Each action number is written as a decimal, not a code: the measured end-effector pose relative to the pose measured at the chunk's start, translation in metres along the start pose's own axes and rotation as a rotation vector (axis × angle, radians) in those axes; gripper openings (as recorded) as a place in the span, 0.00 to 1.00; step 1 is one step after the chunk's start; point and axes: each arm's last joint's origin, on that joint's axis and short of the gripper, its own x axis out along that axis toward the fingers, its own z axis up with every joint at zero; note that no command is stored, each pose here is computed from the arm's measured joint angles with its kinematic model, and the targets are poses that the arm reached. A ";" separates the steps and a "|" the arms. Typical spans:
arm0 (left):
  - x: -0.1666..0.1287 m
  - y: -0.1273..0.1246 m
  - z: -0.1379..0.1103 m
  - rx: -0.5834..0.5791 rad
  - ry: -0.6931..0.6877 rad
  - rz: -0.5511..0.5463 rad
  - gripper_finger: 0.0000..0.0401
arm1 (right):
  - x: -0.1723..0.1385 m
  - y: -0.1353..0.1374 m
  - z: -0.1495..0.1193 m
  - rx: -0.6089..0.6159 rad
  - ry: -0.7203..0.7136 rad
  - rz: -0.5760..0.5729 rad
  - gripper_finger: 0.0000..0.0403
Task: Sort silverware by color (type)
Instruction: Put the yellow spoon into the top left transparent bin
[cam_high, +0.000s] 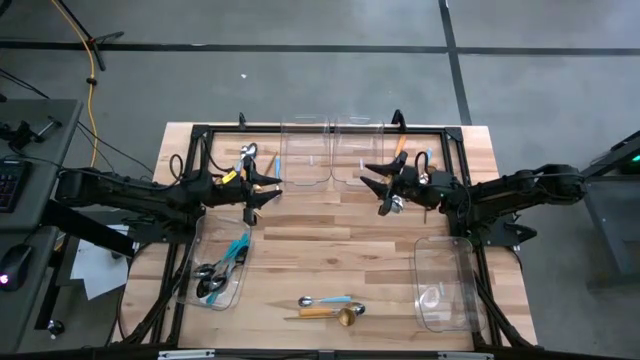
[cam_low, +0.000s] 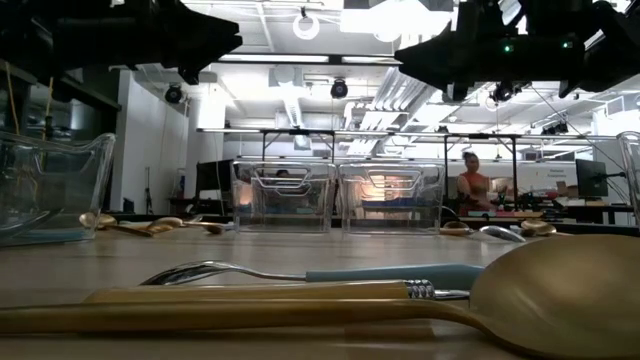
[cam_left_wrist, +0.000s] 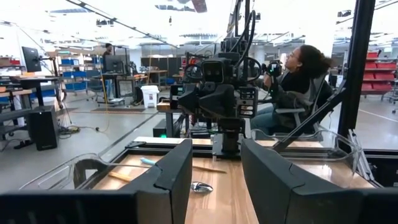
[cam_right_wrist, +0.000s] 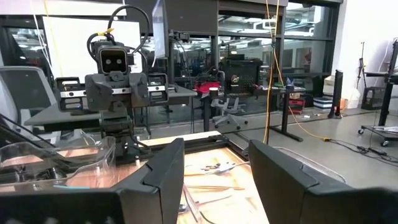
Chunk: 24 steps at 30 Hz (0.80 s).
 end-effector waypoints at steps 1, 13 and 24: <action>0.000 0.000 0.000 0.000 0.000 0.000 0.32 | 0.000 0.000 0.000 0.000 0.000 0.000 0.41; 0.000 0.000 0.000 -0.052 0.000 0.000 0.32 | -0.007 -0.016 -0.012 -0.001 0.173 -0.375 0.41; 0.000 0.000 -0.002 -0.052 0.021 -0.001 0.32 | -0.030 -0.023 0.026 0.156 0.514 -0.478 0.41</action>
